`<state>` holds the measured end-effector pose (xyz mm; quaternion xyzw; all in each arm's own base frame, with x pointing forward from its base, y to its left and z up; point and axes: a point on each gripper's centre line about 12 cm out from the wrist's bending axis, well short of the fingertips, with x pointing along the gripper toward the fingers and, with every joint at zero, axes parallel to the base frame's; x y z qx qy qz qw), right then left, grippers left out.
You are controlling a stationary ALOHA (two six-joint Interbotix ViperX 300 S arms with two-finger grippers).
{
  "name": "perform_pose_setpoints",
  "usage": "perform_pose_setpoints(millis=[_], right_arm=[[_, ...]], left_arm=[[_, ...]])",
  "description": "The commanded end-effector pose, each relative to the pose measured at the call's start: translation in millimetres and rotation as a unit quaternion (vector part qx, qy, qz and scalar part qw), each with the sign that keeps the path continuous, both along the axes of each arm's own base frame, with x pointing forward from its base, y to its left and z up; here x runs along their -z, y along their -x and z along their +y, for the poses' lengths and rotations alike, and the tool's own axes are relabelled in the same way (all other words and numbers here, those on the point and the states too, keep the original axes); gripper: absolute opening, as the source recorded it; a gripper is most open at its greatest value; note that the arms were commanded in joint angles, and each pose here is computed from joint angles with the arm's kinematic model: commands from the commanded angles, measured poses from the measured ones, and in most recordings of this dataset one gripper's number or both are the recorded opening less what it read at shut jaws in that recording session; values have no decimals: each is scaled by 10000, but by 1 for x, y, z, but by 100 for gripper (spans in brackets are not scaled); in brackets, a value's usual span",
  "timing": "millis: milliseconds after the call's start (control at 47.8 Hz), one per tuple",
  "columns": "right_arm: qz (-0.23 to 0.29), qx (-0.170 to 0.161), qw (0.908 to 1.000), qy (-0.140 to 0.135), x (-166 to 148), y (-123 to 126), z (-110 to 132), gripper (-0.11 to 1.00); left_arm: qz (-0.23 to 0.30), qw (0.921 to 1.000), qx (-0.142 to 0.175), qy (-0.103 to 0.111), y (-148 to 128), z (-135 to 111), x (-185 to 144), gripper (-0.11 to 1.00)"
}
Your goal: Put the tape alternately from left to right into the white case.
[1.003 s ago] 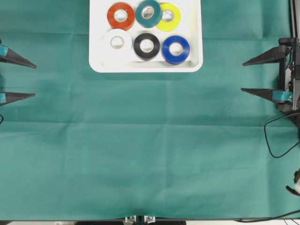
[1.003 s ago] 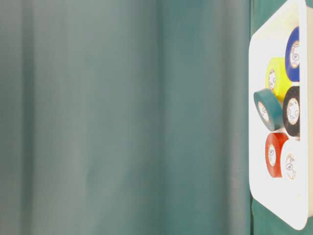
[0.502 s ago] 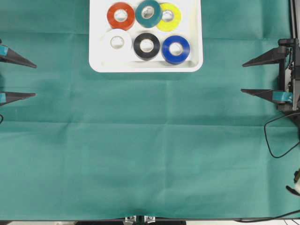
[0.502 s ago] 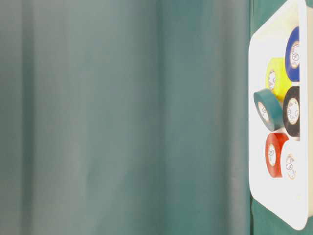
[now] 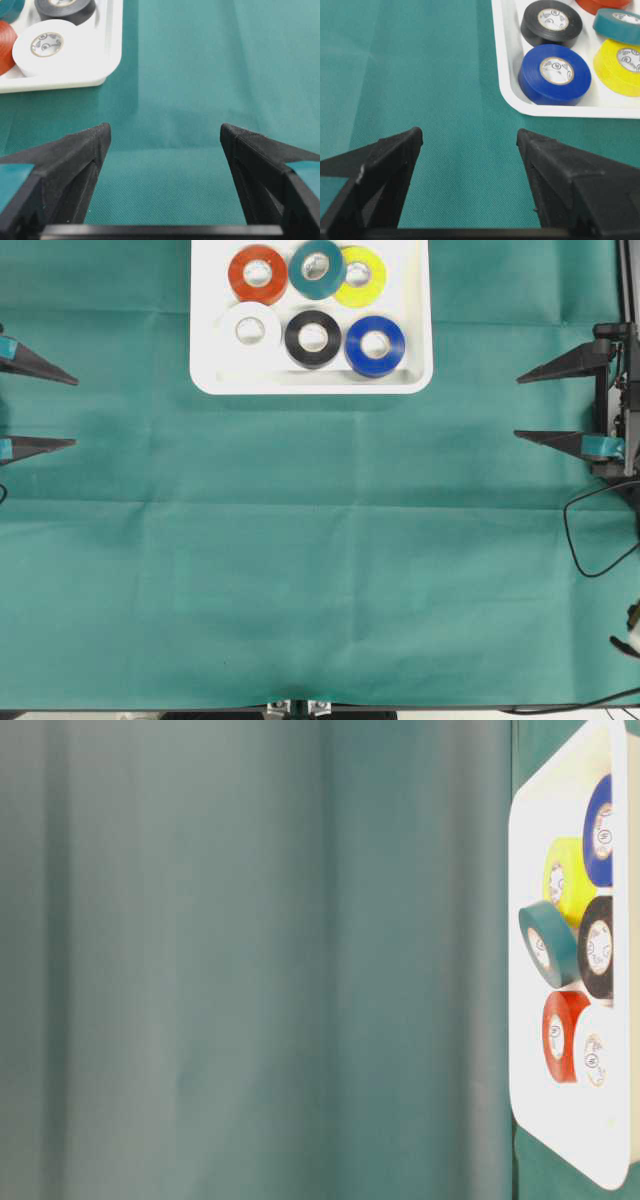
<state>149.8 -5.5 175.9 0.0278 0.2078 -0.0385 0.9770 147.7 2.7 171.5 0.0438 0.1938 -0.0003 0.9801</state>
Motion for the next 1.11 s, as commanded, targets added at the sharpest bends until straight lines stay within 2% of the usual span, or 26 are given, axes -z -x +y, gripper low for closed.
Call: perform_pose_setpoints(millis=[0,1087], right_arm=[[-20,-18,10000,-17,-3,-2,1,84],[-60,-135,9999,-47,4,0,3,84]], left_arm=[[-123,9999,-8,-3,-4,0,-9,75],[-153,9999,-20,-18,-4,1,-8,75]])
